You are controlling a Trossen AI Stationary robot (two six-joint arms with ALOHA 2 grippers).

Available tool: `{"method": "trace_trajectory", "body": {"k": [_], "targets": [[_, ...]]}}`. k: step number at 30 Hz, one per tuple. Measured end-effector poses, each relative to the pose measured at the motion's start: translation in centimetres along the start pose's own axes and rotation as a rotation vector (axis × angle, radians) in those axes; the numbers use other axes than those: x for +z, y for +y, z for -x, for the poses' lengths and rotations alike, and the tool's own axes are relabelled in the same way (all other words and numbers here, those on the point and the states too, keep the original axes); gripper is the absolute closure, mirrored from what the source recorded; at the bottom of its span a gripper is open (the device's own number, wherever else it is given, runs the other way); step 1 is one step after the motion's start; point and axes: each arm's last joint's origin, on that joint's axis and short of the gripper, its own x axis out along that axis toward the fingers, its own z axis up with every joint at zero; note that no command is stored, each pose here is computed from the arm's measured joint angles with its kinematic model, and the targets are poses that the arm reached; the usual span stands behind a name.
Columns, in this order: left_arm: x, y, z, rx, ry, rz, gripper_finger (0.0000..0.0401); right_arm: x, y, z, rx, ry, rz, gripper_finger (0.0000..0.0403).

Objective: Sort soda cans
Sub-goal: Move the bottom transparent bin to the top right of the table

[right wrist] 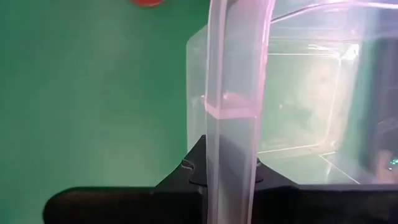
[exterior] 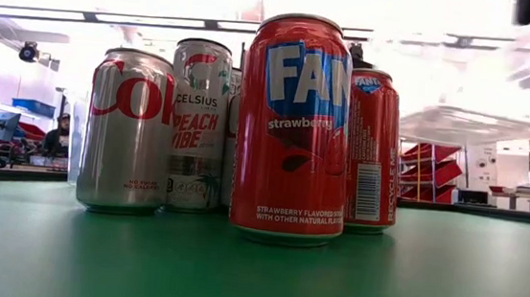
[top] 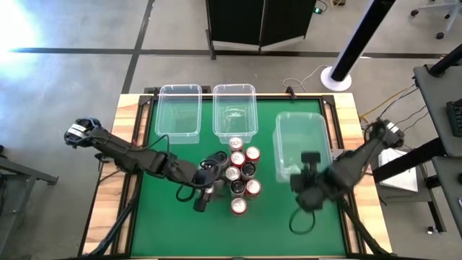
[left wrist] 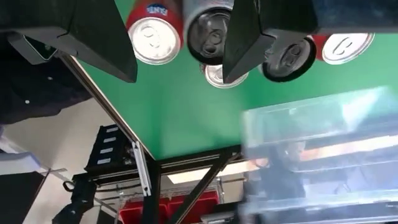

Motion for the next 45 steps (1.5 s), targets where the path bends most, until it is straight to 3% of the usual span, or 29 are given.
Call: {"method": "trace_trajectory", "body": {"k": [6,11,16,22,27,36,45], "targets": [[0.0,-1.9,0.4,-0.013,-0.005,-0.016,0.018,-0.6,-5.3,-2.7,-0.017,-0.011,-0.013,0.0393],[0.0,-3.1,0.7,-0.014,-0.01,-0.016,0.018,-1.3,-8.3,-6.5,0.015,-0.058,-0.022,0.0392],[0.0,-3.6,0.8,-0.027,-0.013,0.0,0.018,-2.1,-11.2,-10.1,-0.02,-0.006,-0.02,0.0392],[0.2,-3.5,0.8,-0.007,-0.033,-0.009,0.018,-1.3,-14.0,-12.5,0.062,-0.027,-0.044,0.0392],[0.3,-3.3,0.8,0.049,-0.047,-0.025,0.018,-0.2,-16.1,-13.9,0.057,0.017,-0.035,0.0392],[0.2,-3.6,0.9,0.043,-0.044,-0.023,0.018,1.3,-17.8,-16.4,0.085,0.119,-0.072,0.0392],[-0.1,-3.6,0.9,0.043,-0.01,-0.019,0.018,1.5,-17.9,-16.5,0.109,0.186,-0.053,0.0393]]}}
